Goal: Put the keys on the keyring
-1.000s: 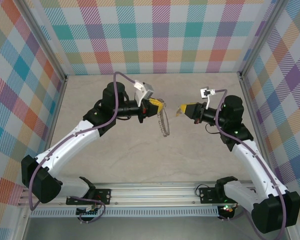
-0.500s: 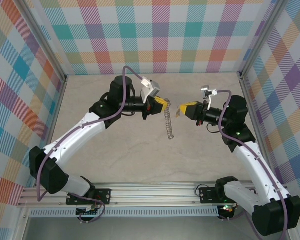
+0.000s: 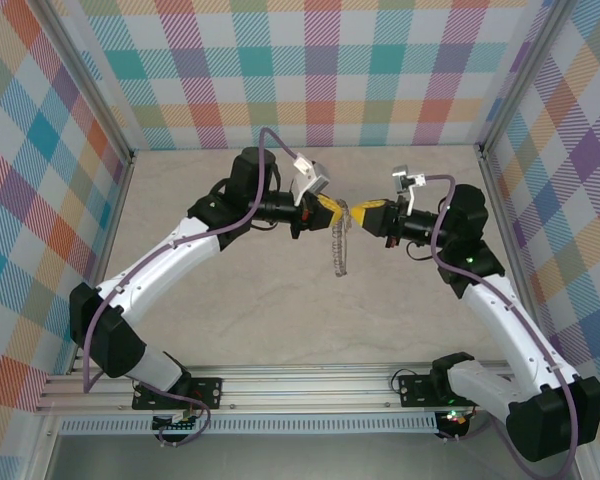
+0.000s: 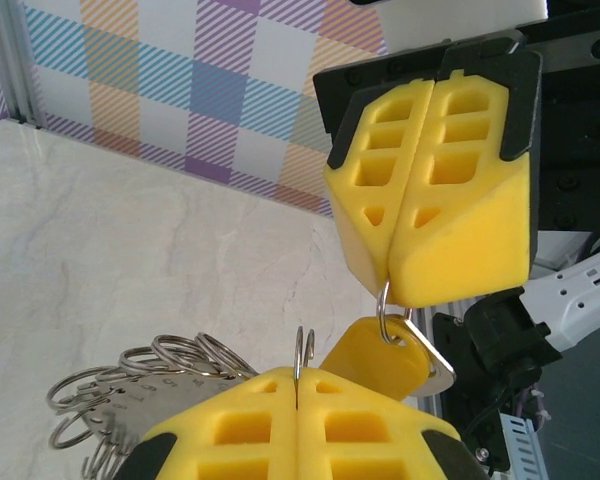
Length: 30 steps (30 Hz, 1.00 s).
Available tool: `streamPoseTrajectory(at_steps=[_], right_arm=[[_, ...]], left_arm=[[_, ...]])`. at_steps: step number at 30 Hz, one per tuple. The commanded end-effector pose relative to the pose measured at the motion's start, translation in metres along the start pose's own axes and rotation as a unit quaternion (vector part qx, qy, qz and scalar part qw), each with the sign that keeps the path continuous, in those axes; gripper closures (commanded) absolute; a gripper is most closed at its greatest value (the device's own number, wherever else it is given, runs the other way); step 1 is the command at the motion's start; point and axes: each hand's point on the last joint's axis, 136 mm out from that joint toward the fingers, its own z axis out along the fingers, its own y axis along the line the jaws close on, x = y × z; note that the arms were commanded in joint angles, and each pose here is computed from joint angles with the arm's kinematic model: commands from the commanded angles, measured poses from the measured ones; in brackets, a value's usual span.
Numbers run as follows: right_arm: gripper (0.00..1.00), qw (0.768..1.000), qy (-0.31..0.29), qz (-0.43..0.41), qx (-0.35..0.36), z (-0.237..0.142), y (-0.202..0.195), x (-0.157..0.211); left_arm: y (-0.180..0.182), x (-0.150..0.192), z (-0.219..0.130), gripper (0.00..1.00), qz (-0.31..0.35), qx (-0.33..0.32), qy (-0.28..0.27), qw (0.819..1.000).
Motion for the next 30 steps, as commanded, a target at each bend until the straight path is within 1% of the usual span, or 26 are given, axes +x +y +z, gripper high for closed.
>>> streamPoseTrajectory(at_steps=[1, 18, 30], right_arm=[[1.0, 0.999, -0.014, -0.039, -0.018, 0.003, 0.014, -0.018], [1.0, 0.999, 0.013, -0.03, -0.009, 0.008, 0.004, -0.001], [1.0, 1.0, 0.006, -0.025, 0.01, 0.01, -0.007, -0.003]], left_arm=[[-0.014, -0.018, -0.003, 1.0, 0.027, 0.021, -0.016, 0.999], [-0.017, -0.024, -0.007, 1.0, 0.038, 0.014, -0.022, 0.999], [-0.022, -0.026, -0.008, 1.0, 0.039, 0.026, -0.024, 0.999]])
